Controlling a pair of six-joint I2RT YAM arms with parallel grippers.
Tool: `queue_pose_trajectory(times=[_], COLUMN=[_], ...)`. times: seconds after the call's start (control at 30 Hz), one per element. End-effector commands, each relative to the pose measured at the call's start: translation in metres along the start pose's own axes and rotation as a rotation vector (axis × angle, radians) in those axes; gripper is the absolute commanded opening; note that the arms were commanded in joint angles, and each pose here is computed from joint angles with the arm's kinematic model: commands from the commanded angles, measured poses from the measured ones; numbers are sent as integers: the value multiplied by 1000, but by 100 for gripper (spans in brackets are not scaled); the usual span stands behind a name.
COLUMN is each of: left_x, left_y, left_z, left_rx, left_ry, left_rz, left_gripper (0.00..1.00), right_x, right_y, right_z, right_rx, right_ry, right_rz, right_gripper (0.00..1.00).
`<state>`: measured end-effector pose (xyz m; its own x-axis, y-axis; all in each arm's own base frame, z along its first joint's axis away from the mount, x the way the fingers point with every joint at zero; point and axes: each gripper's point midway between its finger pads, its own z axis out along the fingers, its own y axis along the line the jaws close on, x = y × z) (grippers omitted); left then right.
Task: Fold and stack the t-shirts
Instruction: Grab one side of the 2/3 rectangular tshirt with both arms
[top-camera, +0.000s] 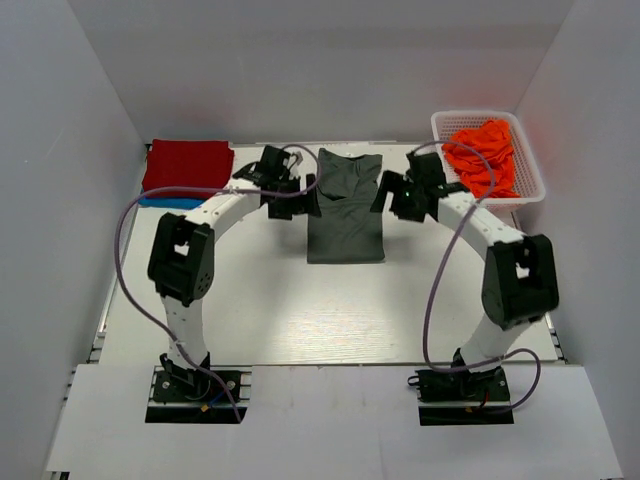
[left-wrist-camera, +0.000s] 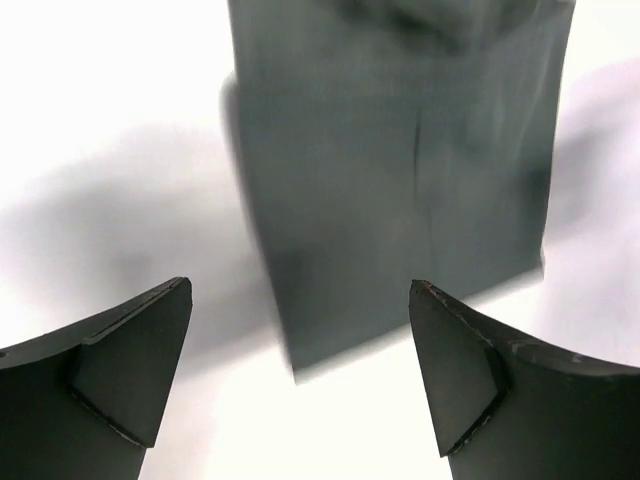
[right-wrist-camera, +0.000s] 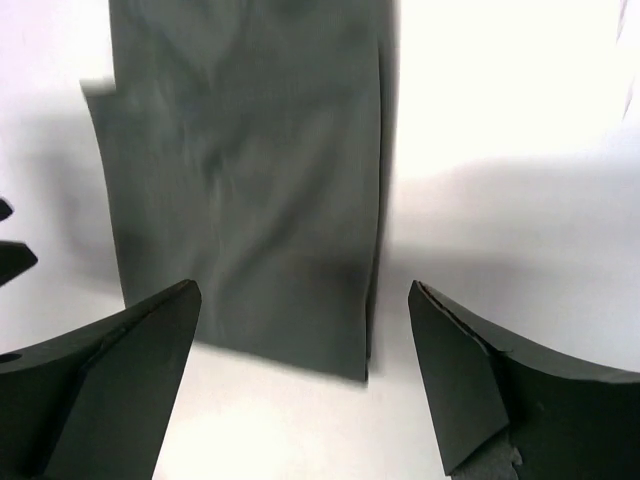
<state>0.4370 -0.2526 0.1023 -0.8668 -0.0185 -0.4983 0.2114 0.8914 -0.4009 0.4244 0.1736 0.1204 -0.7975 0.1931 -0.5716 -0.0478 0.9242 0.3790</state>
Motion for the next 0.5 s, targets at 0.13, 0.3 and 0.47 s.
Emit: queue_pose_trajectory(times=[0.13,0.3,0.47], left_x=[81,120,125], left_y=[-17,-15,-13], left_z=[-28,-11,4], left_rx=[131,118,111], left_ry=[81,162,163], left_rz=[-76,-79,-93], left_gripper=[100,97,82], right_x=[91,113,110], right_y=[-9,-12,-17], right_z=[-20,-8,7], right_rx=[-72,-97,-85], right_ry=[141,197,173], right_rz=[95,129,148], right_gripper=[90,88,77])
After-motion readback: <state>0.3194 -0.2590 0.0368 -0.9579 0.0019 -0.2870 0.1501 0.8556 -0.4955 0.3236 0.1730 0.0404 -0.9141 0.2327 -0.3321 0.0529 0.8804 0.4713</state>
